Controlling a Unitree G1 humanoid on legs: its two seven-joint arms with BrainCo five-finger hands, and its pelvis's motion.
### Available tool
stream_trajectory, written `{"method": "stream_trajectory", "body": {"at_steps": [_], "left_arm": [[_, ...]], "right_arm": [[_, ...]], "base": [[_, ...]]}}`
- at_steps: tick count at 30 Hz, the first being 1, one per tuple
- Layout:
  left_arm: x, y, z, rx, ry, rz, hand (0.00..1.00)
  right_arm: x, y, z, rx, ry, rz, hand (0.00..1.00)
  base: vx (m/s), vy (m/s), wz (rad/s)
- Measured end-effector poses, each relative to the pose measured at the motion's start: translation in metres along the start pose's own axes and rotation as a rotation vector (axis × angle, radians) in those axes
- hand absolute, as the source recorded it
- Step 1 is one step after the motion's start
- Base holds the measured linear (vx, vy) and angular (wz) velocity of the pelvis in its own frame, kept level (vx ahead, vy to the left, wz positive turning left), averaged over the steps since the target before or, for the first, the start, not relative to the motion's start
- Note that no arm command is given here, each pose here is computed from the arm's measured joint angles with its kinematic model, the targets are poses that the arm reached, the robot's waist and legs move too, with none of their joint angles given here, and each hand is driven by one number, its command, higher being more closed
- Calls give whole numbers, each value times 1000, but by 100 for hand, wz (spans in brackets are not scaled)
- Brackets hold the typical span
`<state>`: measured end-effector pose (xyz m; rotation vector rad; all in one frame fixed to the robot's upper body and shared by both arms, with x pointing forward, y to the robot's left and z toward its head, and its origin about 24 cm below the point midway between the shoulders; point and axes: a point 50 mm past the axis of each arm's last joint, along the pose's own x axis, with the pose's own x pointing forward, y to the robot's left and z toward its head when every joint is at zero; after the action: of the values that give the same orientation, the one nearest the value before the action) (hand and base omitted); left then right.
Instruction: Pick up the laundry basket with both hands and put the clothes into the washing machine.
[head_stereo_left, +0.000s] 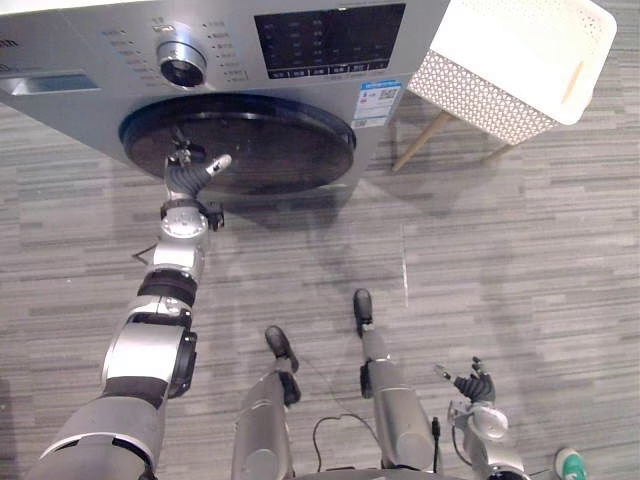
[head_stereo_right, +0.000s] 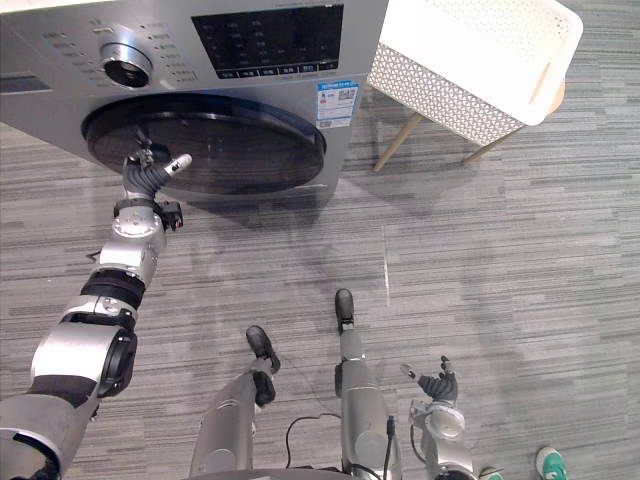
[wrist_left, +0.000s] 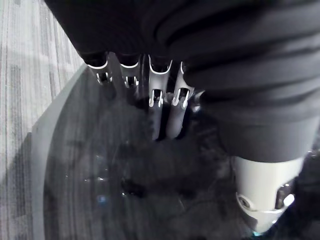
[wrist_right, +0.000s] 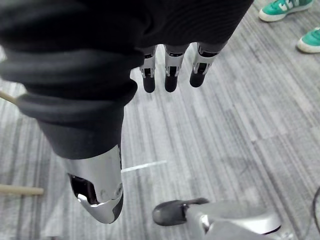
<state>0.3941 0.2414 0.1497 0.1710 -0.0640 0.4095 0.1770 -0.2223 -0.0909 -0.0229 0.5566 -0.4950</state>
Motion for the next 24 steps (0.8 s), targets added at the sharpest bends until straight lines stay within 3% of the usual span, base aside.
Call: {"method": "stream_trajectory", "body": {"at_steps": [11, 13, 17, 19, 24], "left_arm": [[-23, -42, 7, -106, -91, -130, 0], [-58, -65, -30, -148, -39, -204, 0], [-136, -71, -123, -154, 236, -258, 0], [-188, -52, -177, -118, 440, -248, 0], [-245, -11, -238, -15, 729, -194, 0]], "right_arm": [[-2, 11, 21, 45, -105, 45, 0], [-4, 10, 16, 39, -86, 43, 0], [-9, 8, -2, -30, -30, 45, 0], [-6, 5, -17, -94, 52, 37, 0], [5, -6, -25, -157, 124, 8, 0]], "base": [[16, -28, 15], [63, -14, 43], [83, -27, 52], [126, -9, 100], [56, 47, 119]]}}
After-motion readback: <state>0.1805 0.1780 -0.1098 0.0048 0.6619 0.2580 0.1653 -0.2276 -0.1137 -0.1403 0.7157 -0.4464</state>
